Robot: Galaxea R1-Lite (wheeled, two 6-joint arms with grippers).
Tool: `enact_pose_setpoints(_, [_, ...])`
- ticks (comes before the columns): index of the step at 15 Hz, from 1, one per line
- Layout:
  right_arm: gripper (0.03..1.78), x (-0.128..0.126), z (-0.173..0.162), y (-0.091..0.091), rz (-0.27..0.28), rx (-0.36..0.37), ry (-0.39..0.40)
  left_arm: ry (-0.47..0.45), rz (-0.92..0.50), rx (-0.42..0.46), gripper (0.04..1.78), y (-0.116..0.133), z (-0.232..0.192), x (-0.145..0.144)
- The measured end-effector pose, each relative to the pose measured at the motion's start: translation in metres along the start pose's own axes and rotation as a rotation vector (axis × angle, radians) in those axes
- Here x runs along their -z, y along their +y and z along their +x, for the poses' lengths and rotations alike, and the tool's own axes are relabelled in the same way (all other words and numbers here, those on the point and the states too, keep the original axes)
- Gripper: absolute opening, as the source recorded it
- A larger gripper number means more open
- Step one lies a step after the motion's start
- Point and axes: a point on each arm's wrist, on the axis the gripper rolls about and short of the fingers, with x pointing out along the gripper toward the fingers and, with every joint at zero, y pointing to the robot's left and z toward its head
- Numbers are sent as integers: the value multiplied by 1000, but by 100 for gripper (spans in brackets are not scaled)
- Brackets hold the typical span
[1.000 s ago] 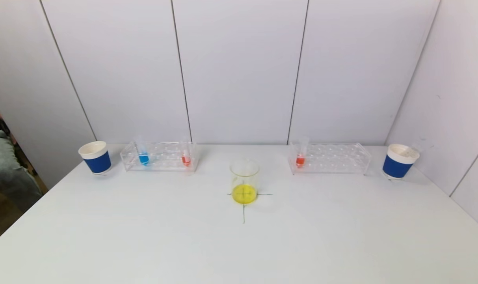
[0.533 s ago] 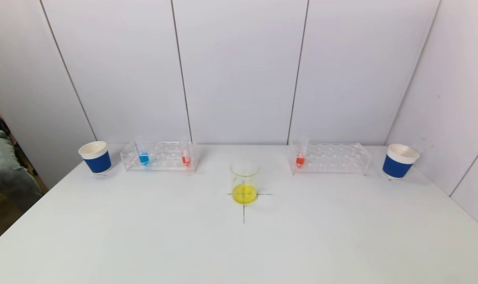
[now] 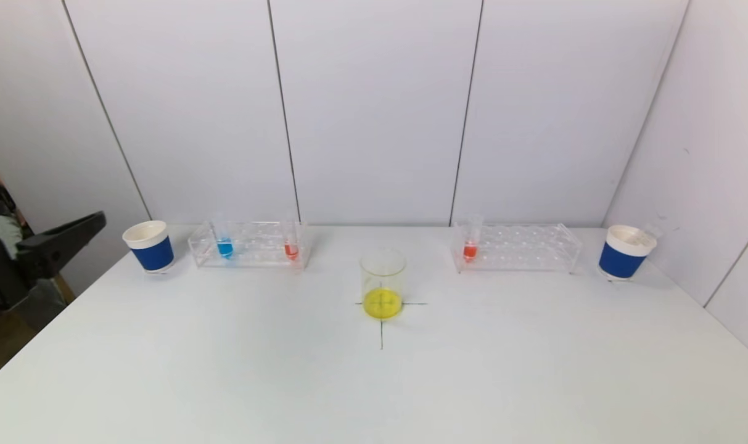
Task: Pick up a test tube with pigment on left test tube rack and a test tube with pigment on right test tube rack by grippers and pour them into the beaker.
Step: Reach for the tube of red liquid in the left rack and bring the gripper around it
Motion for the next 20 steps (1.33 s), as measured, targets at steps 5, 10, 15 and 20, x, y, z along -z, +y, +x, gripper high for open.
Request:
enact_pose_setpoints(5, [176,0,0,0,0,0,0,41,-2,19,176,-10,70,18])
enact_pose_setpoints(10, [176,0,0,0,0,0,0,28,-21,-36,176,-30,130,51])
enact_pose_setpoints(15, [176,0,0,0,0,0,0,-13,-53,-48,176,-54,180,98])
enact_pose_setpoints(20, [176,0,0,0,0,0,1,3,-91,-25,176,-70,219,135])
